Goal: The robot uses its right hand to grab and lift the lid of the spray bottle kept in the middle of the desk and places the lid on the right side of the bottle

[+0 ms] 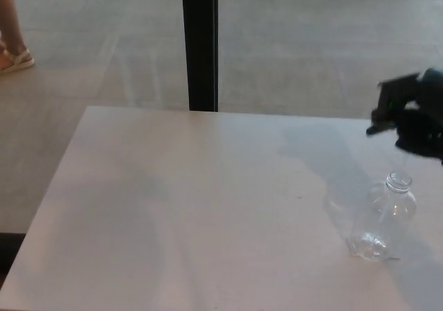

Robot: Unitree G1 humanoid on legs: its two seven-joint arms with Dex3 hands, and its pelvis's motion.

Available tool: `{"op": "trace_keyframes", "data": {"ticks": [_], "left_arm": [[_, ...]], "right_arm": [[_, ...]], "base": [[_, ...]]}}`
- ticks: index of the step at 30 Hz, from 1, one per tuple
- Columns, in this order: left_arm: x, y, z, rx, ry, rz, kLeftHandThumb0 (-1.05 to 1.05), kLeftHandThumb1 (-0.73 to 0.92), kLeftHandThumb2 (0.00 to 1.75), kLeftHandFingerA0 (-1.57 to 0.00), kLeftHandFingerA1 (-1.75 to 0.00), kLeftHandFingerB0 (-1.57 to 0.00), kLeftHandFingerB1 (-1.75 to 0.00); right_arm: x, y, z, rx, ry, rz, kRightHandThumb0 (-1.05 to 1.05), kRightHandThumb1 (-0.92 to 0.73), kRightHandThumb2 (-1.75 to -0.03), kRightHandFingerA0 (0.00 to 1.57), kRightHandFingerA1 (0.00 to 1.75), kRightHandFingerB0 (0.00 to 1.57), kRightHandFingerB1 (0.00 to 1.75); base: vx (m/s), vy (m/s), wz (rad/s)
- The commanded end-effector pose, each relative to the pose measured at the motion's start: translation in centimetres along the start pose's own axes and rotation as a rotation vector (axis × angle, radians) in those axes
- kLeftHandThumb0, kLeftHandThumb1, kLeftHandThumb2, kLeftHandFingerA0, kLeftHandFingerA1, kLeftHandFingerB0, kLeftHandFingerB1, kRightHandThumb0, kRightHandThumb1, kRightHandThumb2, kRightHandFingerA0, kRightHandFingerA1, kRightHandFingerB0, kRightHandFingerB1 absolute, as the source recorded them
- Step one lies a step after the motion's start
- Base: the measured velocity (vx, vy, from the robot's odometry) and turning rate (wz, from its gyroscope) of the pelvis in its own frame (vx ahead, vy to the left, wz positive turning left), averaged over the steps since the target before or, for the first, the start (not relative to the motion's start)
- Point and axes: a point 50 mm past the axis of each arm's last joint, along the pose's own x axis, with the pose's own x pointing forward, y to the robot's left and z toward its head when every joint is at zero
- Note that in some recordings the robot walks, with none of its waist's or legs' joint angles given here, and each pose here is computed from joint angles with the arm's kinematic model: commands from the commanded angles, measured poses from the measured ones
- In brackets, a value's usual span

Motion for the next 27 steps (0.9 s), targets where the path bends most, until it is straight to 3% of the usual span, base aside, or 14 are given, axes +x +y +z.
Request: {"op": "trace_keyframes", "data": {"ticks": [1, 2, 3, 4, 5, 9, 10, 11, 12, 17, 18, 19, 27], "left_arm": [[-0.5, 1.2, 0.6, 0.026, -0.039, 0.025, -0.86, 0.87, 0.66, -0.59, -0.53, -0.43, -0.39], [-0.5, 1.2, 0.5, 0.019, -0.038, 0.023, -0.88, 0.87, 0.66, -0.58, -0.53, -0.43, -0.39], [-0.5, 1.2, 0.5, 0.017, -0.035, 0.023, -0.85, 0.67, 1.10, -0.50, -0.61, -0.34, -0.51], [-0.5, 1.2, 0.5, 0.021, -0.034, 0.027, -0.88, 0.87, 0.67, -0.57, -0.52, -0.42, -0.39], [-0.5, 1.2, 0.5, 0.023, -0.034, 0.028, -0.89, 0.87, 0.66, -0.58, -0.52, -0.42, -0.39], [-0.6, 1.3, 0.5, 0.030, -0.035, 0.028, -0.89, 0.87, 0.66, -0.58, -0.52, -0.41, -0.39], [-0.6, 1.3, 0.5, 0.023, -0.035, 0.027, -0.89, 0.87, 0.66, -0.58, -0.52, -0.41, -0.39], [-0.6, 1.3, 0.5, 0.028, -0.038, 0.024, -0.89, 0.87, 0.66, -0.58, -0.52, -0.41, -0.39], [-0.6, 1.3, 0.6, 0.027, -0.042, 0.029, -0.89, 0.88, 0.66, -0.59, -0.52, -0.42, -0.39], [-0.5, 1.3, 0.7, 0.018, -0.048, 0.023, -0.87, 0.88, 0.66, -0.58, -0.53, -0.41, -0.40], [-0.5, 1.2, 0.7, 0.021, -0.048, 0.020, -0.87, 0.89, 0.66, -0.57, -0.53, -0.41, -0.40], [-0.5, 1.1, 0.7, 0.025, -0.049, 0.016, -0.86, 0.89, 0.66, -0.58, -0.53, -0.42, -0.40], [-0.4, 1.0, 0.5, 0.014, -0.040, 0.032, -0.87, 0.88, 0.66, -0.59, -0.52, -0.43, -0.39]], "right_arm": [[-0.1, -4.1, -1.7, 0.098, 0.028, -0.231, -0.20, -0.60, -1.07, 0.92, 1.75, 0.79, 1.31], [-0.1, -4.7, -2.4, 0.104, 0.046, -0.246, -0.21, -0.58, -1.03, 0.87, 1.75, 0.80, 1.26], [-0.1, -5.0, -2.6, 0.101, 0.046, -0.258, -0.18, -0.60, -1.00, 0.88, 1.75, 0.80, 1.21], [-0.1, -5.4, -3.3, 0.099, 0.055, -0.275, -0.18, -0.61, -0.96, 0.86, 1.73, 0.79, 1.22], [-0.1, -5.7, -3.6, 0.100, 0.060, -0.284, -0.25, -0.55, -1.02, 1.09, 1.63, 0.84, 1.29], [-0.3, -7.3, -3.9, 0.074, 0.058, -0.317, -0.25, -0.53, -1.03, 1.11, 1.65, 0.85, 1.34], [-0.3, -7.7, -3.9, 0.077, 0.059, -0.325, -0.25, -0.53, -1.03, 1.11, 1.65, 0.85, 1.34], [-0.4, -8.3, -4.0, 0.081, 0.061, -0.330, -0.23, -0.56, -1.04, 0.89, 1.75, 0.80, 1.33], [-0.6, -9.5, -3.8, 0.080, 0.081, -0.343, -0.28, -0.59, -0.98, 0.87, 1.75, 0.79, 1.25], [-1.8, -11.1, -4.9, 0.225, 0.152, -0.420, -0.24, -0.60, -1.00, 0.90, 1.66, 0.85, 1.22], [-2.0, -10.9, -5.0, 0.234, 0.157, -0.418, -0.29, -0.54, -1.01, 1.05, 1.54, 0.88, 1.20], [-2.5, -9.9, -5.4, 0.235, 0.165, -0.410, -0.25, -0.53, -1.06, 0.93, 1.68, 0.85, 1.24], [-4.8, -1.9, -6.8, 0.213, 0.231, -0.208, -0.30, -0.56, -0.99, 0.98, 1.59, 0.90, 1.04]], "base": [[0.00, 0.000, 0.00], [0.00, 0.000, 0.00], [0.00, 0.000, 0.00], [0.00, 0.000, 0.00], [0.00, 0.000, 0.00], [0.00, 0.000, 0.00], [0.00, 0.000, 0.00], [0.00, 0.000, 0.00], [0.00, 0.000, 0.00], [0.00, 0.000, 0.00], [0.00, 0.000, 0.00], [0.00, 0.000, 0.00], [0.00, 0.000, 0.00]]}}
